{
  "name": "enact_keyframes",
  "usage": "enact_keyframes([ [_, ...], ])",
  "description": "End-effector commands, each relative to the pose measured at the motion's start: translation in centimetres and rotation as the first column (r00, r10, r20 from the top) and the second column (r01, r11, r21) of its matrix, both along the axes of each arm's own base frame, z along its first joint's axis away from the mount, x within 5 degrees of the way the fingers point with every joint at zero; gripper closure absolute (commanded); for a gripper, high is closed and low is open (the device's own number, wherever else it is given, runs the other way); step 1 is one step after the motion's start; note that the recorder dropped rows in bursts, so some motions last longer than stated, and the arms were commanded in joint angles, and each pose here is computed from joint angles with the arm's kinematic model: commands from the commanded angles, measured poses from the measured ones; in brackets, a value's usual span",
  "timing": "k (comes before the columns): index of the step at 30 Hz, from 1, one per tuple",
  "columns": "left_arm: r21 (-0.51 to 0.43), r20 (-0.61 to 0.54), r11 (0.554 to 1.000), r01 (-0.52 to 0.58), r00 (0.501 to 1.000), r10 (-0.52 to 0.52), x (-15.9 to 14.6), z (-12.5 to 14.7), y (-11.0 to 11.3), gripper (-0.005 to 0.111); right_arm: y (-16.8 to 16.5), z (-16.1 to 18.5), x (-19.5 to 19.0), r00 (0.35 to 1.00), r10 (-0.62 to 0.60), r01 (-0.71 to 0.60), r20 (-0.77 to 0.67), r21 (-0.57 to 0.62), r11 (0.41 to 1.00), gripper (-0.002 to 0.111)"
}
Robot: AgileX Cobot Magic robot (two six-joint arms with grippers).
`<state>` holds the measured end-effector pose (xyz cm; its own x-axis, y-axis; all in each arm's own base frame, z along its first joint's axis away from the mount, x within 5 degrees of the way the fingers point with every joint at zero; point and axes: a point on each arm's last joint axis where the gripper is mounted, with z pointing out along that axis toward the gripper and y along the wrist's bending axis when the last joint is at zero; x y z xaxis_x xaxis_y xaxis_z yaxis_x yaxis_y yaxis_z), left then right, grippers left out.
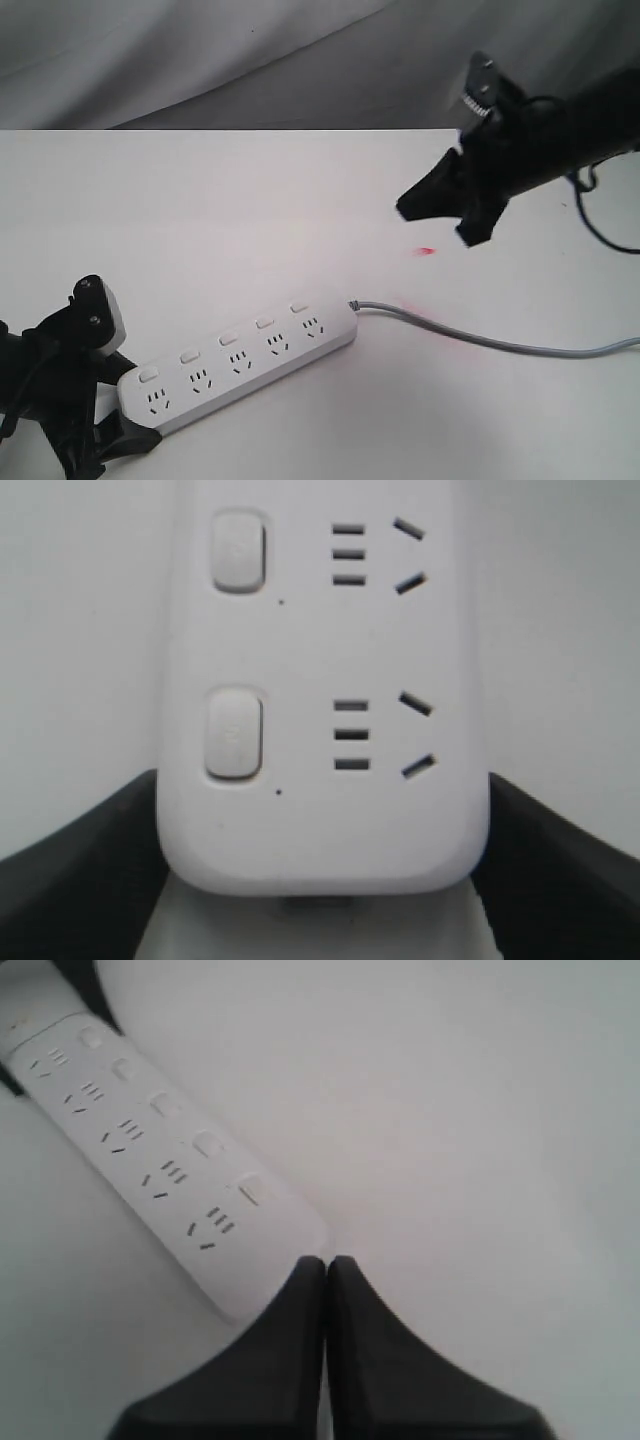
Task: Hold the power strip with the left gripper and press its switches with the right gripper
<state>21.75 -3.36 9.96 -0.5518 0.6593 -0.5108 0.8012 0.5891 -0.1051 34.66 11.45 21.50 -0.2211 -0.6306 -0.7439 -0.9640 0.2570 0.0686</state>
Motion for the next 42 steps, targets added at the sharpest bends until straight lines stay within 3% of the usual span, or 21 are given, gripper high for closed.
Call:
enact_keyframes([
  [1,0.024,-0.031,1.0,0.0,1.0,0.001,-0.4,-0.7,0.1,0.042,5.6,-3.3,0.5,0.974,0.186,-0.195,0.13,0.061,0.979,0.108],
  [5,0.024,-0.031,1.0,0.0,1.0,0.001,-0.4,-0.7,0.1,0.042,11.1,-3.7,1.8,0.965,0.229,-0.243,0.13,0.109,0.964,0.108],
  [9,0.024,-0.031,1.0,0.0,1.0,0.001,-0.4,-0.7,0.1,0.042,14.6,-4.0,3.0,0.906,0.421,-0.423,0.05,0.044,0.905,0.108],
  [16,0.024,-0.031,1.0,0.0,1.0,0.001,-0.4,-0.7,0.1,0.042,16.6,-4.4,5.7,0.869,0.491,-0.494,0.062,0.071,0.867,0.108],
  [22,0.024,-0.031,1.0,0.0,1.0,0.001,-0.4,-0.7,0.1,0.042,18.9,-6.0,4.0,0.806,0.59,-0.587,0.056,-0.063,0.807,0.108],
  [25,0.024,-0.031,1.0,0.0,1.0,0.001,-0.4,-0.7,0.1,0.042,20.9,-6.1,3.2,0.804,0.585,-0.578,0.106,-0.089,0.811,0.108],
  [28,0.024,-0.031,1.0,0.0,1.0,0.001,-0.4,-0.7,0.1,0.042,22.5,-6.1,2.3,0.797,0.59,-0.581,0.131,-0.103,0.807,0.096],
  [34,0.024,-0.031,1.0,0.0,1.0,0.001,-0.4,-0.7,0.1,0.042,23.7,-6.1,1.1,0.808,0.582,-0.575,0.09,-0.093,0.813,0.047],
  [42,0.024,-0.031,1.0,0.0,1.0,0.001,-0.4,-0.7,0.1,0.042,24.5,-6.0,0.6,0.828,0.557,-0.556,0.068,-0.022,0.831,0.043],
])
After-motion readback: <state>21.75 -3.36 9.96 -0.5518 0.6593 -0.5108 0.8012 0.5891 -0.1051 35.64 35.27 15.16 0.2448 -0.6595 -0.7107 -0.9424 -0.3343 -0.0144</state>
